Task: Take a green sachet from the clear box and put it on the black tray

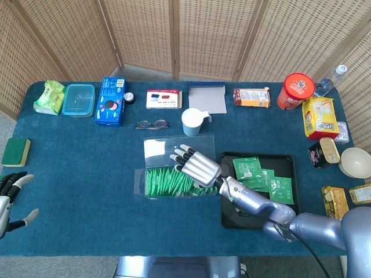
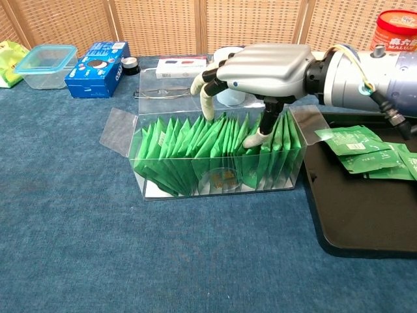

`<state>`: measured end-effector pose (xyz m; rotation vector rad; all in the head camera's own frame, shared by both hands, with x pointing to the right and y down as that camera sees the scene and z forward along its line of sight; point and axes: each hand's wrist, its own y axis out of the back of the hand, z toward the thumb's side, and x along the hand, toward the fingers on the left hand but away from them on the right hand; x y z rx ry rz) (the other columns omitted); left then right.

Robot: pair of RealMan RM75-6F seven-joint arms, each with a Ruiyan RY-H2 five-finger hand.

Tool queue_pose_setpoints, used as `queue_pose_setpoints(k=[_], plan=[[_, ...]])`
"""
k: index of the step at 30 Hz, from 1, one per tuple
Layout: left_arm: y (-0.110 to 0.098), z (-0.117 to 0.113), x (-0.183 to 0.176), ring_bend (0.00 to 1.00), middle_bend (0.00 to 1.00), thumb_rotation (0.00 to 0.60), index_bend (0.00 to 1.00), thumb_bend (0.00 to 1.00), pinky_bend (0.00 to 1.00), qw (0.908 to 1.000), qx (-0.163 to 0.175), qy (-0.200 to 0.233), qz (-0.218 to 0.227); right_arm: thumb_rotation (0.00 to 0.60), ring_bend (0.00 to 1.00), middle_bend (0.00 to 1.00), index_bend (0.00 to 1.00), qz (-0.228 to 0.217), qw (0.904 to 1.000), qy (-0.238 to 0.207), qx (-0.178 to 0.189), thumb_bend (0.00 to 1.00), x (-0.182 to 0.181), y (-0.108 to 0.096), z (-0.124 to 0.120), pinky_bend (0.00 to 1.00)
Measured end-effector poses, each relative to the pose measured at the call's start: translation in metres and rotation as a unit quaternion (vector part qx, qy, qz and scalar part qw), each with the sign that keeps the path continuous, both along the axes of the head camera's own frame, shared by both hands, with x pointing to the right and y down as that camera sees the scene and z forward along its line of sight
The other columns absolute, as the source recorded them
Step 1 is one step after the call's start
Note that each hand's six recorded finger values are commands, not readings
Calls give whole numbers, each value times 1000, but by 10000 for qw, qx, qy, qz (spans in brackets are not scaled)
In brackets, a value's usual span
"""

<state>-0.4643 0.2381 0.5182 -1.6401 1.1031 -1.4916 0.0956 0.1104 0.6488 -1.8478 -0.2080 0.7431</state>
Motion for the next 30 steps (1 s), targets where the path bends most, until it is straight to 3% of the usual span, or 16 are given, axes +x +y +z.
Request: queue_pose_setpoints(k=[8,22,30], plan=[[0,0,1,113,151,600,177,189,262,10000,1,9,6,600,138,189,370,81,9999,-132,16,412,2,-1,-4,123],[0,0,1,112,150,600,177,189,262,10000,7,17,16,600,158,205,397,113,9998,-185,-7,442,5,1,-8,123],[0,0,0,112,150,600,177,189,262,10000,8,17,4,600,189,226,467,168,9996,-245,-1,442,4,0,-10,131]])
